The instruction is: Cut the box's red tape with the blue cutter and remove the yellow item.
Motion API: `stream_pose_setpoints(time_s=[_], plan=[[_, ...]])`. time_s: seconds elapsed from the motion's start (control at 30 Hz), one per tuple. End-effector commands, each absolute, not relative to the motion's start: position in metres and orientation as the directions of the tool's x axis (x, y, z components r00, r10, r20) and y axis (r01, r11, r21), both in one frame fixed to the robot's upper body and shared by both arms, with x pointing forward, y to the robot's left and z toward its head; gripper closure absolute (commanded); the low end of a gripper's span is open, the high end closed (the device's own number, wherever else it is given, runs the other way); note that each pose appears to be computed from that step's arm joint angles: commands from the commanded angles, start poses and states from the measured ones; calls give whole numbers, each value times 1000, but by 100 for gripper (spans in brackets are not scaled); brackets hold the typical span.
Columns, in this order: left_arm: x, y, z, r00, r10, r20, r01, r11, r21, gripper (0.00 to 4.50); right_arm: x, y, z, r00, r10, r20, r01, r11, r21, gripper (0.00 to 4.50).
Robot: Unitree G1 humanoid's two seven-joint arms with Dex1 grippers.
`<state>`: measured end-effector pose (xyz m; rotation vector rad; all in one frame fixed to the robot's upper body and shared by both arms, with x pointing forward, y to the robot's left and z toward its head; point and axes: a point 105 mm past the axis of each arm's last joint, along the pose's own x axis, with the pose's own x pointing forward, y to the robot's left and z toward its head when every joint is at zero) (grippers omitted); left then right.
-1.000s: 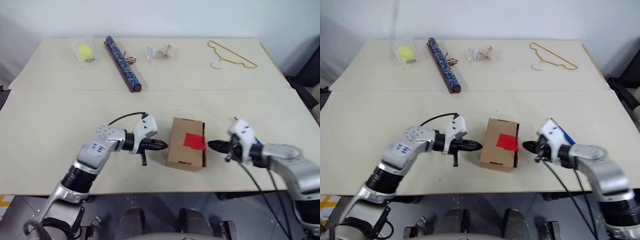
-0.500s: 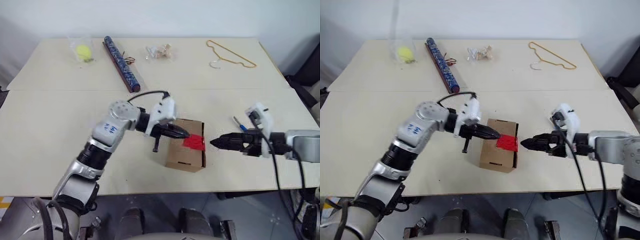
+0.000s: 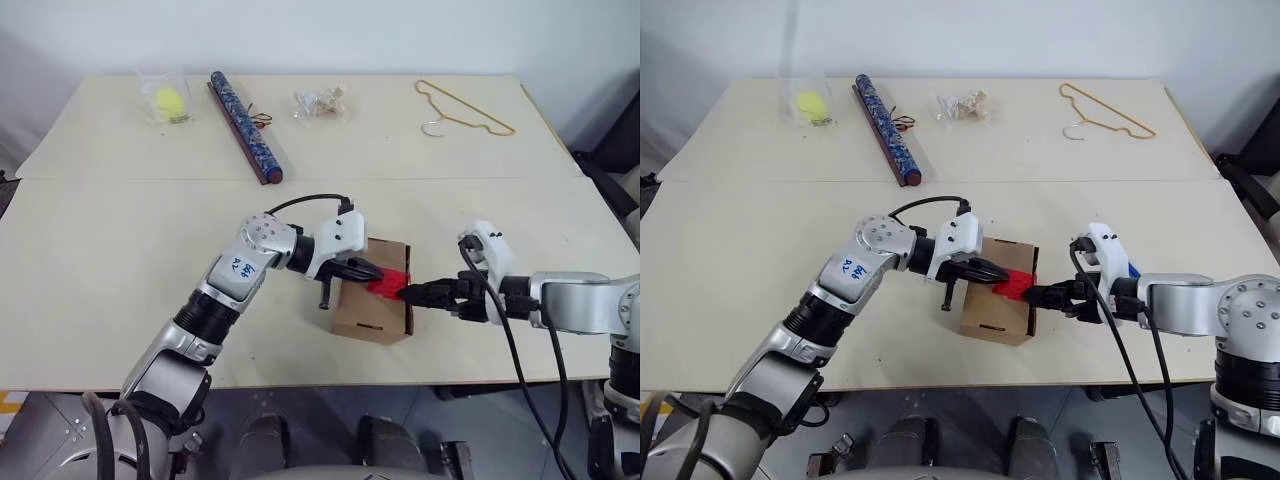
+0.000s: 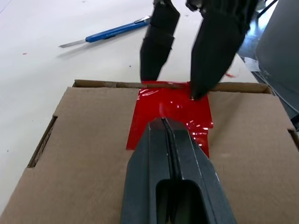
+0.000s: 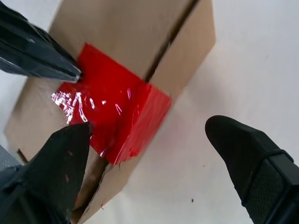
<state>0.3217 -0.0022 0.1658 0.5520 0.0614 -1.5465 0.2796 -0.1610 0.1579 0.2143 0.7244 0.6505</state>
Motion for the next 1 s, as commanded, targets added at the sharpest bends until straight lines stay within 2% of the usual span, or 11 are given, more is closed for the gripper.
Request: stream_pose_setpoints(time_s=[0.03, 0.37, 0.53, 0.83, 1.0], plan=[[316, -4, 168, 49, -923, -382, 938, -89, 335, 450, 279, -169, 157, 579, 592, -560, -444, 806, 392, 12], [316, 5, 134, 55, -870, -491, 962, -86, 261, 450, 272, -185, 148, 573, 584, -575, -366, 810, 458, 12], [313, 4, 130, 55, -872, -487, 968, -74, 240, 450, 272, -184, 148, 571, 568, -593, -353, 822, 447, 12], [308, -2, 130, 51, -880, -473, 969, -72, 238, 450, 283, -170, 160, 571, 548, -611, -387, 837, 388, 12], [307, -4, 130, 53, -884, -465, 970, -65, 235, 450, 285, -175, 158, 557, 459, -692, -430, 872, 233, 12]])
